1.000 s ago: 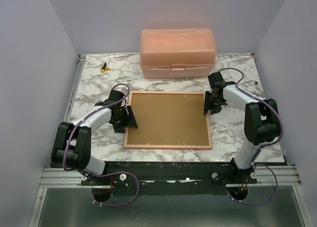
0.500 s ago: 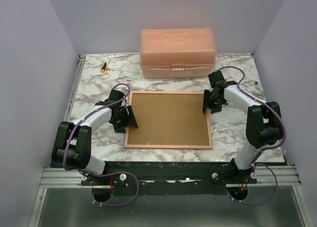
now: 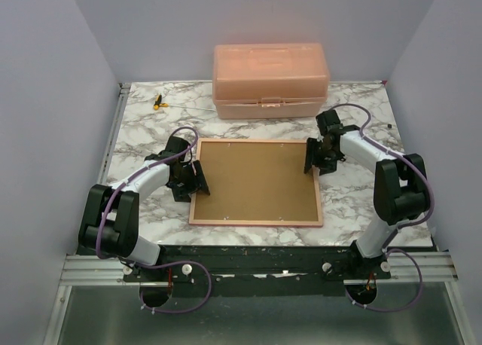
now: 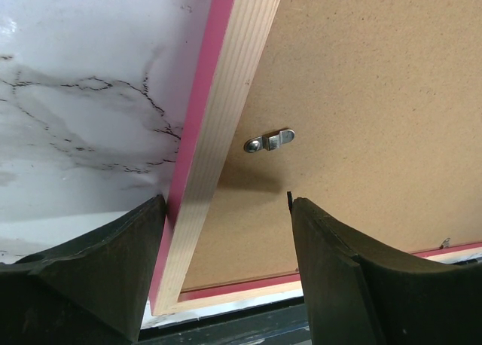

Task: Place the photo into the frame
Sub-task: Install the photo frame at the center of the board.

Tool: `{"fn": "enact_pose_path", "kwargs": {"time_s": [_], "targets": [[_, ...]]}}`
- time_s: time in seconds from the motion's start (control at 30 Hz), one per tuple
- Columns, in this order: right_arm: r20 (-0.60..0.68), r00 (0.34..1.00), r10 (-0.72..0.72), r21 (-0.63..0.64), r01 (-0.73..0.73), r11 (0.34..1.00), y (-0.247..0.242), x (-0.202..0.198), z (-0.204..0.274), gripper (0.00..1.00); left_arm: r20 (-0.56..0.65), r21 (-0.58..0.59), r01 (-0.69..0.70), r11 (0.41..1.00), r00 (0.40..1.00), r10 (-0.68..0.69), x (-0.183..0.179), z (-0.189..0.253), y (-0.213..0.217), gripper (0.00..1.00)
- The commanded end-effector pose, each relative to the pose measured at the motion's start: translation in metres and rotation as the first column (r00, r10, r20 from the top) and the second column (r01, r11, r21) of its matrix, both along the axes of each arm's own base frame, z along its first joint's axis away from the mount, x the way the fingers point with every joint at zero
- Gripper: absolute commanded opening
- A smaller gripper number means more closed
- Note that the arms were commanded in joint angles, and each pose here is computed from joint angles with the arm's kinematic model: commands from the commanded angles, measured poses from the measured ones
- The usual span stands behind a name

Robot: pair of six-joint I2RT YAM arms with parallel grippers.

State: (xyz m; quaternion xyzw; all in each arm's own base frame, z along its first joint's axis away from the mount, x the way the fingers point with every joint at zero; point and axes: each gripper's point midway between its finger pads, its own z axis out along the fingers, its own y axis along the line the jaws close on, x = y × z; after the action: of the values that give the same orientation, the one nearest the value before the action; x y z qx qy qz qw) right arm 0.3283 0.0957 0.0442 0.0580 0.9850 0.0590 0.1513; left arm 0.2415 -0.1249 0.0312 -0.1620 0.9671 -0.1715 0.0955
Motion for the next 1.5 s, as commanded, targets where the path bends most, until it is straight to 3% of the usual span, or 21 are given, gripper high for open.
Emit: {"fn": "enact_pose_path", "kwargs": {"time_s": [0.0, 0.2, 0.7, 0.83, 0.93, 0.97, 1.07, 1.1, 1.23, 1.33, 1.47], "targets": [[-0.025, 1.0, 0.009, -0.033, -0.01, 0.999, -0.004, -0.004, -0.017, 0.61, -0.013, -0.023, 0.024, 0.999, 1.0, -0.025, -0.004, -0.001, -0.005, 0.69], [-0.045, 0.999, -0.026, -0.091, 0.022, 0.996, -0.014, -0.006, -0.033, 0.56, -0.014, -0.023, 0.022, 0.999, 1.0, -0.022, -0.004, -0.001, -0.005, 0.69], [-0.019, 0.994, -0.104, -0.14, 0.1, 0.985, -0.022, 0.006, -0.046, 0.05, -0.011, -0.037, 0.039, 0.999, 0.999, -0.039, -0.004, 0.0, -0.008, 0.67], [-0.023, 0.996, -0.089, -0.11, 0.086, 0.99, -0.016, 0.005, -0.045, 0.0, 0.009, -0.042, 0.048, 0.998, 0.999, -0.047, -0.002, 0.004, -0.009, 0.66], [-0.016, 0.997, -0.08, -0.06, 0.079, 0.995, -0.008, 0.005, -0.038, 0.08, 0.062, -0.04, 0.049, 0.998, 0.997, -0.046, 0.002, 0.016, -0.008, 0.66], [-0.011, 0.997, -0.081, -0.045, 0.081, 0.996, -0.006, 0.005, -0.035, 0.17, 0.087, -0.038, 0.05, 0.998, 0.995, -0.046, 0.004, 0.022, -0.007, 0.67], [0.002, 0.996, -0.093, -0.003, 0.094, 0.996, 0.0, 0.005, -0.026, 0.56, 0.157, -0.004, 0.029, 1.0, 0.987, -0.028, 0.011, 0.037, 0.0, 0.69], [-0.002, 0.996, -0.093, 0.022, 0.093, 0.995, 0.005, 0.004, -0.024, 0.62, 0.179, 0.017, 0.018, 1.0, 0.984, -0.021, 0.013, 0.042, 0.005, 0.7], [-0.028, 0.995, -0.095, 0.096, 0.097, 0.991, 0.017, -0.003, -0.02, 0.69, 0.225, 0.13, -0.039, 0.991, 0.974, 0.008, 0.016, 0.05, 0.027, 0.73], [-0.053, 0.994, -0.096, 0.129, 0.102, 0.986, 0.022, -0.01, -0.023, 0.71, 0.18, 0.211, -0.058, 0.976, 0.984, 0.019, 0.012, 0.042, 0.041, 0.74], [-0.072, 0.993, -0.097, 0.163, 0.107, 0.981, 0.027, -0.017, -0.026, 0.76, 0.097, 0.196, -0.015, 0.981, 0.995, -0.005, 0.008, 0.024, 0.034, 0.74]]}}
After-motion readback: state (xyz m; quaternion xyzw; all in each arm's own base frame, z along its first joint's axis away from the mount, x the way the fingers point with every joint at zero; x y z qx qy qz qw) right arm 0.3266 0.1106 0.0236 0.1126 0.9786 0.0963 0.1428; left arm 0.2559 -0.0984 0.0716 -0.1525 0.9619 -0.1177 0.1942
